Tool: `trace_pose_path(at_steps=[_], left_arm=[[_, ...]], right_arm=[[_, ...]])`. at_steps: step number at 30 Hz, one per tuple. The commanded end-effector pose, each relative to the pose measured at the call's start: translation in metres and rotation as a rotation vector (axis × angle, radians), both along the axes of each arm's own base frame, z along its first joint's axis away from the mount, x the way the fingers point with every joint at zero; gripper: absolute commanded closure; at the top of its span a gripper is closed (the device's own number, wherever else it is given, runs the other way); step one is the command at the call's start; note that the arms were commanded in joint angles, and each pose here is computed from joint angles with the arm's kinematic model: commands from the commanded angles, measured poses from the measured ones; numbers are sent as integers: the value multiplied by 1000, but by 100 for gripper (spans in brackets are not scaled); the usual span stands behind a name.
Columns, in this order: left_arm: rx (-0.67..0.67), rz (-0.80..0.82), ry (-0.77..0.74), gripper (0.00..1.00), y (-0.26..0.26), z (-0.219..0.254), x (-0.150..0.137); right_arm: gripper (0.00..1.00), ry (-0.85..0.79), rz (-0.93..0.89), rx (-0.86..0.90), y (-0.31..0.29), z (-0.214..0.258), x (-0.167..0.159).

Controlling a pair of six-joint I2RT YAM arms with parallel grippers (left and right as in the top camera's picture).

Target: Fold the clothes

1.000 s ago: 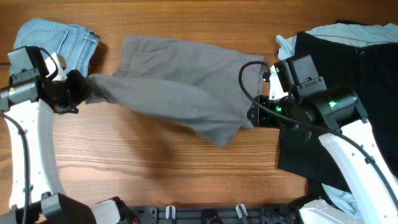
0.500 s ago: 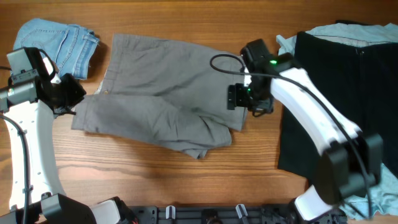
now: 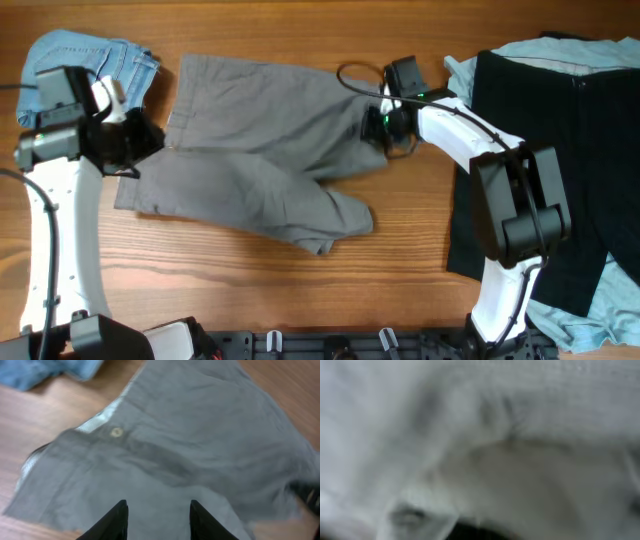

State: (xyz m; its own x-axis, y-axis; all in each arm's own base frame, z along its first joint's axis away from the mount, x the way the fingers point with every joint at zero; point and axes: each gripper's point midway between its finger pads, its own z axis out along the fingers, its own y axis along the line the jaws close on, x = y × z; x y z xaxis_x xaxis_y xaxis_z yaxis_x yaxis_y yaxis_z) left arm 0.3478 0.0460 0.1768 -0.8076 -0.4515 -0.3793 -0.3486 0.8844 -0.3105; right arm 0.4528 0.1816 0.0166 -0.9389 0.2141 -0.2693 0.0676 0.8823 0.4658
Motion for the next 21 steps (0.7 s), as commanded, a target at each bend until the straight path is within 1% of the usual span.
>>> trace_pose_path(at_steps=[1, 2, 3, 4, 5, 6, 7, 8, 9, 10, 12, 13, 14, 15, 17, 20, 21], left_arm=[[6, -85, -21, 58, -21, 3, 10], [8, -89, -13, 57, -23, 1, 10], [5, -93, -2, 57, -24, -1, 9], [3, -93, 5, 55, -24, -3, 9], [2, -94, 13, 54, -24, -5, 9], [0, -93, 20, 51, -24, -8, 8], [-2, -94, 29, 50, -25, -10, 8], [-5, -94, 42, 46, -25, -14, 8], [-7, -94, 52, 41, -25, -16, 7], [-11, -94, 67, 39, -25, -20, 6], [-20, -95, 111, 37, -26, -28, 0], [-22, -97, 130, 37, -26, -30, -3], [-23, -96, 146, 36, -26, -32, -6], [-16, -91, 178, 36, -25, -36, -12], [29, -68, 241, 36, -16, -43, -25], [34, -55, 296, 35, -14, -49, -37], [25, -48, 311, 36, -16, -52, -40]], right_arm=[[94, -314, -32, 161, -35, 91, 91], [76, -372, -36, 187, -46, 119, 106], [73, -413, -24, 187, -55, 137, 114], [65, -435, -16, 172, -64, 149, 118], [45, -433, -12, 149, -76, 158, 118], [28, -416, -4, 126, -84, 161, 114], [21, -382, 5, 108, -91, 160, 107], [19, -300, 6, 95, -97, 154, 90], [18, -232, 9, 90, -99, 148, 75], [18, -124, 16, 84, -99, 137, 52], [17, 167, 32, 82, -91, 112, -12], [18, 261, 69, 73, -85, 103, -36], [18, 317, 109, 65, -79, 97, -54], [18, 400, 182, 45, -70, 86, -82], [18, 524, 240, -24, -60, 66, -119], [18, 636, 286, -75, -47, 43, -156], [20, 675, 290, -87, -43, 34, -170]])
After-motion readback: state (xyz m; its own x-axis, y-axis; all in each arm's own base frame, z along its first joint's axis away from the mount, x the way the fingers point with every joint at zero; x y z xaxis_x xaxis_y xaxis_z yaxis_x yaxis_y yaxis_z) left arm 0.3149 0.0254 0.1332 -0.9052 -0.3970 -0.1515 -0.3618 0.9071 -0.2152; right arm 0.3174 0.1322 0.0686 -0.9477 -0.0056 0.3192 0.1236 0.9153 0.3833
